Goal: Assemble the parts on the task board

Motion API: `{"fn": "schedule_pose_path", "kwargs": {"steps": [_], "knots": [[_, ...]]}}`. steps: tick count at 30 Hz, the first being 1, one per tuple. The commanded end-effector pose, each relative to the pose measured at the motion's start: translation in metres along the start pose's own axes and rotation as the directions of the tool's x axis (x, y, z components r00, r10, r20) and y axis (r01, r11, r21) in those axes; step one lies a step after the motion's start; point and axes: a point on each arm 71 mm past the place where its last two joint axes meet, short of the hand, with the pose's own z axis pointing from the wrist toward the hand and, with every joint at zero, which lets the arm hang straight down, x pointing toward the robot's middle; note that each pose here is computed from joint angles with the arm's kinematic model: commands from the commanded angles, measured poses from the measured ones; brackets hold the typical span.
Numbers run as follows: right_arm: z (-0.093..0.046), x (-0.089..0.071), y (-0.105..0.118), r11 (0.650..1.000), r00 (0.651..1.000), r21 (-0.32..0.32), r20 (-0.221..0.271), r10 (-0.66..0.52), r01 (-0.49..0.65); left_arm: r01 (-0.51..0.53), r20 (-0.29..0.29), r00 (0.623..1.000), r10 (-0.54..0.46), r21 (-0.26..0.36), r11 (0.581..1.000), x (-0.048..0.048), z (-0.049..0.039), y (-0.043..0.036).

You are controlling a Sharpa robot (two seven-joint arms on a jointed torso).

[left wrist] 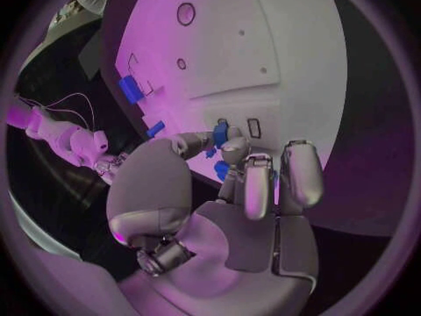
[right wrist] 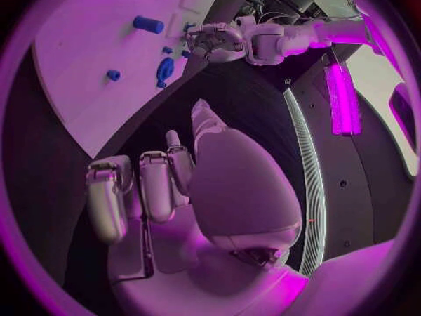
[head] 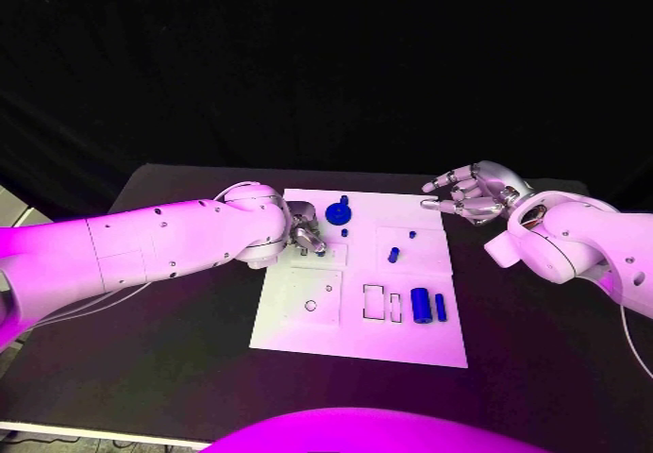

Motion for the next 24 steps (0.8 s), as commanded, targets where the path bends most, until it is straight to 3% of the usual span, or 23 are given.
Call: {"fn": "schedule_pose_path", "kwargs": {"steps": [1, 24], "knots": [[0.0000, 0.0019, 0.0006, 1.000, 1.000, -0.008, -0.019, -0.007, 0.006, -0.019, -0.044, 0.999, 0.019, -0.011, 1.000, 0.0059, 0.0006, 0.0007], [-0.0005, 0.0016, 0.0003, 1.000, 1.000, -0.007, -0.019, -0.006, 0.006, -0.022, -0.058, 0.998, 0.021, -0.007, 1.000, 0.0071, 0.0004, -0.0003]]}}
